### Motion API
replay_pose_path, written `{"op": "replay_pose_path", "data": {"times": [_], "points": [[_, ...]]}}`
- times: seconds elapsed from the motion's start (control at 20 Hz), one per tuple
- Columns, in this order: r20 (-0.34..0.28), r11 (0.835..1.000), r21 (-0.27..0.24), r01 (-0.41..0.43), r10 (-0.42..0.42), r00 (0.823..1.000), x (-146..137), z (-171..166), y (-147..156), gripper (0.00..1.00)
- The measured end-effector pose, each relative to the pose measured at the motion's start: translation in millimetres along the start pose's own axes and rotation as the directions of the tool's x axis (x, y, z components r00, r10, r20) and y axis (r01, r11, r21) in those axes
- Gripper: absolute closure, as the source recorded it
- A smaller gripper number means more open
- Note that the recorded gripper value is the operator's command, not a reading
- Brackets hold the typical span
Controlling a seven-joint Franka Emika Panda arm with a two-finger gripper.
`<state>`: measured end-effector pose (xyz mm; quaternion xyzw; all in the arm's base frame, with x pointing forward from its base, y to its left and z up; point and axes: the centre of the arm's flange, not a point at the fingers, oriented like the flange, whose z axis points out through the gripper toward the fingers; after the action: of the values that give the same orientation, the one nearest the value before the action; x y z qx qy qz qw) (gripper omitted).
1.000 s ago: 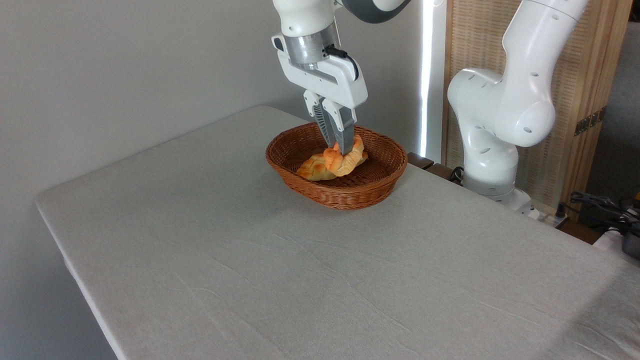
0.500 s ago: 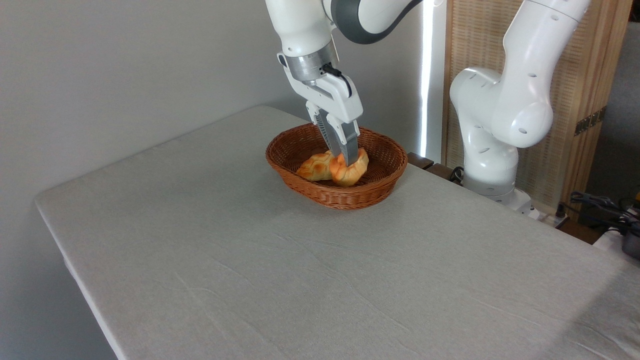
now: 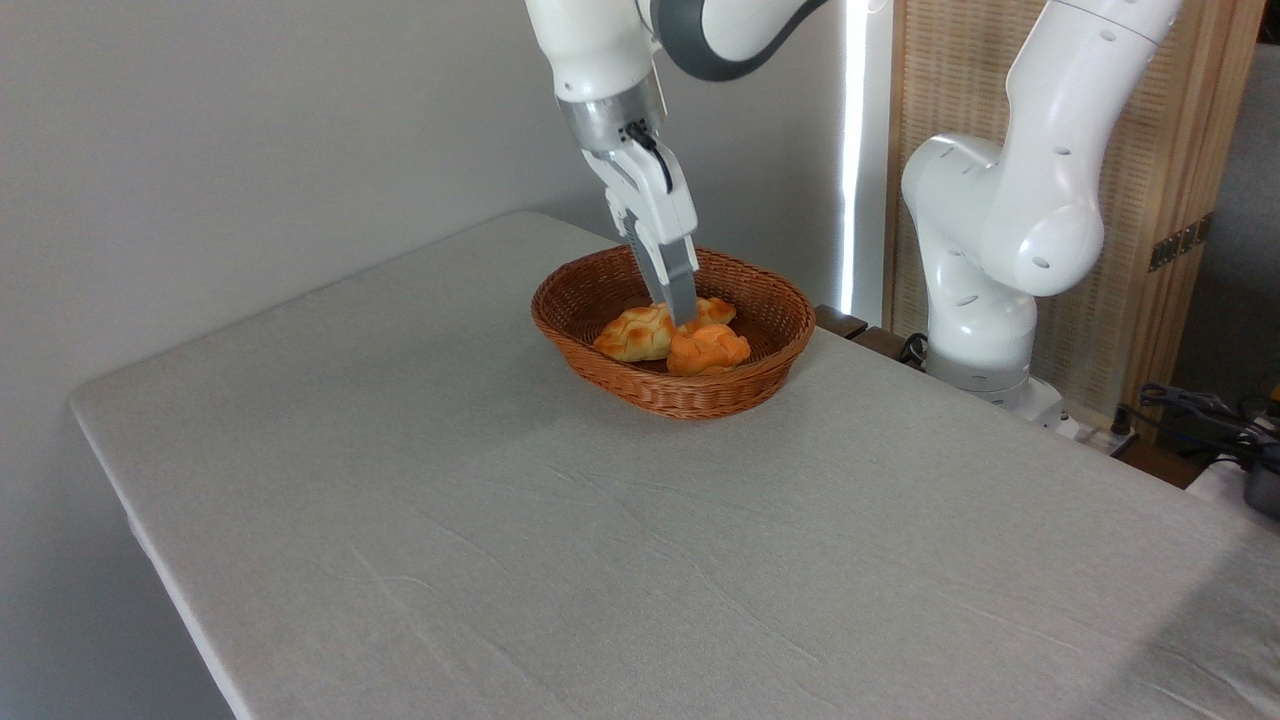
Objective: Put bread into the basket
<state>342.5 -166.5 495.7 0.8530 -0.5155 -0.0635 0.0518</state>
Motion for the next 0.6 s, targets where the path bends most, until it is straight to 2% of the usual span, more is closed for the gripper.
{"op": "replay_pose_path", "data": {"times": [0.1, 0.2, 0.3, 0.4, 0.6], "points": [[-0.085, 0.999, 0.03, 0.037, -0.035, 0.996, -5.2, -39.2, -19.5, 0.0], [-0.172, 0.994, 0.054, 0.093, -0.083, 0.982, -15.1, -87.5, -47.3, 0.0], [-0.23, 0.985, 0.07, 0.158, -0.138, 0.963, -19.8, -128.0, -72.8, 0.0], [-0.254, 0.975, 0.075, 0.209, -0.184, 0.95, -20.4, -147.3, -98.7, 0.0], [-0.224, 0.956, 0.125, 0.265, -0.233, 0.946, -11.7, -140.9, -146.6, 0.0]]}}
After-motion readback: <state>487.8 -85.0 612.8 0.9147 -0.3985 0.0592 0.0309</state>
